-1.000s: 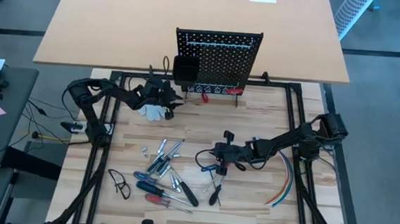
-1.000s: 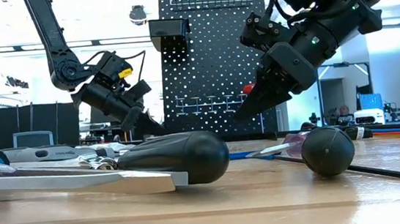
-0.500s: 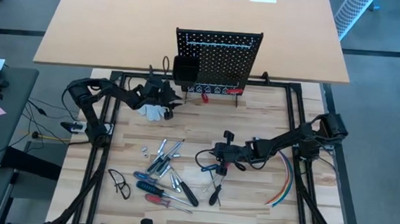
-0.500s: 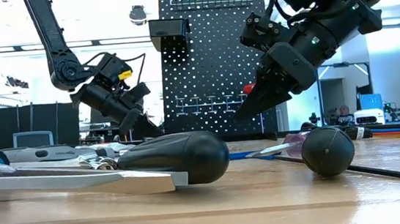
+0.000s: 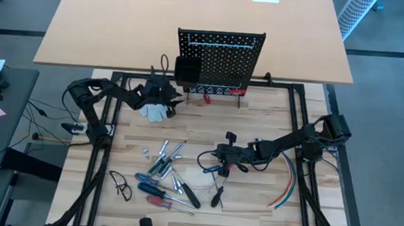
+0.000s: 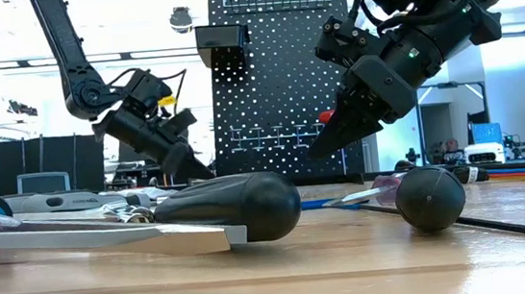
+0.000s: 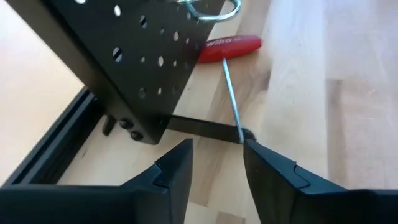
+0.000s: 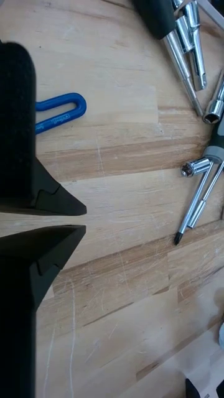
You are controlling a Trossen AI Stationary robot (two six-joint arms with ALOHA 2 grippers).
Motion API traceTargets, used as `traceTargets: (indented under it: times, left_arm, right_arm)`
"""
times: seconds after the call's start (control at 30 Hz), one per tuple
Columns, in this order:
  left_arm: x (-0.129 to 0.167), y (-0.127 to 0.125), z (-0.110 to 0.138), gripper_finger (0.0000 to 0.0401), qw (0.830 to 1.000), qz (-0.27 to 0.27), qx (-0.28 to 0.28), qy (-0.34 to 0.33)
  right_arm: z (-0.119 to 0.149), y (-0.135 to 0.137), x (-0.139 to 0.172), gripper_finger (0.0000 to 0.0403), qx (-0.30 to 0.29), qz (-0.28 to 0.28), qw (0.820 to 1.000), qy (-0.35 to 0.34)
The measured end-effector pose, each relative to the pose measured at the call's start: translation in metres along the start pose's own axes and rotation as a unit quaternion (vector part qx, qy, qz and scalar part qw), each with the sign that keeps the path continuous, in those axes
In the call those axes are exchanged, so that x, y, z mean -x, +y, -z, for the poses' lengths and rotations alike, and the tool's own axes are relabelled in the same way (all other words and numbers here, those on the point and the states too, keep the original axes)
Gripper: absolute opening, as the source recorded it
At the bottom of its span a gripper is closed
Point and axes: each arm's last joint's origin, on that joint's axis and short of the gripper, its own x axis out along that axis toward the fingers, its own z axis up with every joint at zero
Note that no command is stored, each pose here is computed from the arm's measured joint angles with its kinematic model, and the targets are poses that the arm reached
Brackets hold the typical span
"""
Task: Hang tools onto peg board
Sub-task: Hang the red allen wrench on the pegboard
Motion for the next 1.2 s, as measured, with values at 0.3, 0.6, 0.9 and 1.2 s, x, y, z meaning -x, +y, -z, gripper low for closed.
traceTargets:
  times: [0.3,0.6,0.9,1.2]
  left_arm:
    - [-0.015,-0.006,0.007,0.0182,1.000,0.023,0.019,-0.003]
    - [-0.017,-0.008,0.003,0.0173,0.999,0.026,0.023,-0.007]
    - [-0.017,-0.008,0.002,0.0147,0.999,0.029,0.029,-0.010]
    - [-0.023,-0.015,0.000,0.0097,0.999,0.039,0.010,-0.015]
  right_arm:
    - [0.000,0.000,0.000,0.0043,-0.001,0.000,1.000,-0.002]
    - [0.000,0.000,0.000,0.0043,0.000,0.000,1.000,-0.002]
    - [0.000,0.000,0.000,0.0043,-0.001,0.000,1.000,-0.003]
    - [0.000,0.000,0.000,0.0043,0.001,0.000,1.000,-0.003]
